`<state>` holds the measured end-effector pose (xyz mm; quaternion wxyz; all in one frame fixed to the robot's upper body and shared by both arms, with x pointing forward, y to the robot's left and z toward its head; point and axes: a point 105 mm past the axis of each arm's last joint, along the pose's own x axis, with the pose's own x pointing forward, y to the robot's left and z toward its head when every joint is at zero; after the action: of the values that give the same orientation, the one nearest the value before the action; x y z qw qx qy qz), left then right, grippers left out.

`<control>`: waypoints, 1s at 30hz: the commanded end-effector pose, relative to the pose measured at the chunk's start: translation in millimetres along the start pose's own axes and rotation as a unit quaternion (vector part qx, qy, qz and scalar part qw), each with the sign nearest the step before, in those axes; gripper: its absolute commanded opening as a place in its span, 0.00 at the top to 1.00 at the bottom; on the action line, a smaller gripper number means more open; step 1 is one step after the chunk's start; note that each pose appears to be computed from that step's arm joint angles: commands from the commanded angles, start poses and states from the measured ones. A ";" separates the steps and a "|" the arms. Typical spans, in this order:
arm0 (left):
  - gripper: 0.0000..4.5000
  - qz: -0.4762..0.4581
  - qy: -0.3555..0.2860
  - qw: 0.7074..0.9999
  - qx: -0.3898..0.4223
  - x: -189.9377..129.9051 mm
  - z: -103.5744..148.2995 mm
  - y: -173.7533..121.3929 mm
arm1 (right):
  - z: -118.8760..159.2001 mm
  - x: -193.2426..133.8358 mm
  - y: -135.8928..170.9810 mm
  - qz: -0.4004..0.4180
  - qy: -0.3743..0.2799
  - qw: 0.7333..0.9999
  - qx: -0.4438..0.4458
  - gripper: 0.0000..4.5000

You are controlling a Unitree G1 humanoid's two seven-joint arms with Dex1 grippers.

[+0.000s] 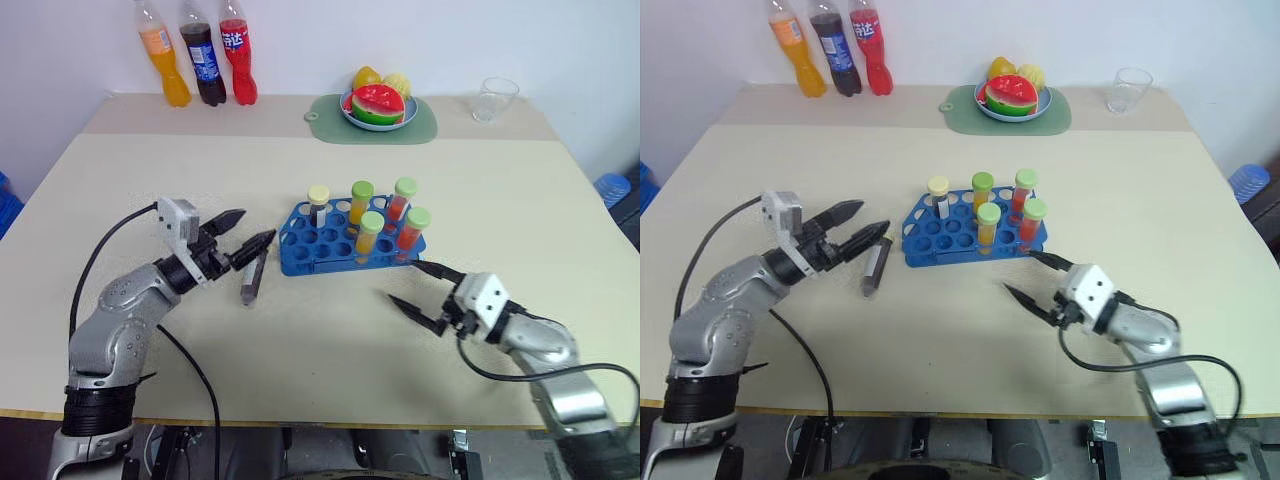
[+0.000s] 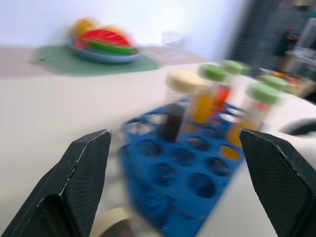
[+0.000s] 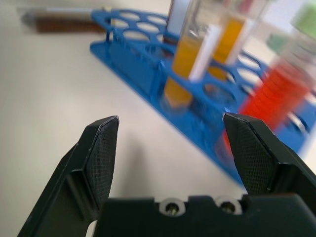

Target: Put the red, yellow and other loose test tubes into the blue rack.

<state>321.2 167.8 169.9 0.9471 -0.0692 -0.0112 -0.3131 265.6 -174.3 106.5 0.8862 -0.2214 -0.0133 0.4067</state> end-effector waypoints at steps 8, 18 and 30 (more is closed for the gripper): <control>0.05 0.114 0.211 0.963 -0.120 -1.7 8.8 1.3 | 24.0 -8.5 -21.1 0.023 -0.014 0.999 -0.043 0.18; 0.05 0.083 0.350 0.917 -0.174 3.1 -9.1 -6.2 | 33.7 -2.6 -7.8 0.108 -0.020 0.991 -0.071 0.18; 0.05 0.134 0.413 0.877 -0.207 27.6 -15.4 -10.3 | 37.2 -3.9 2.9 0.154 -0.022 0.985 -0.069 0.18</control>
<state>333.7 142.3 152.1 0.8607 -0.1295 0.4572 -0.1827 256.0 -166.4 128.8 0.8029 -0.2637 -0.0060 0.5345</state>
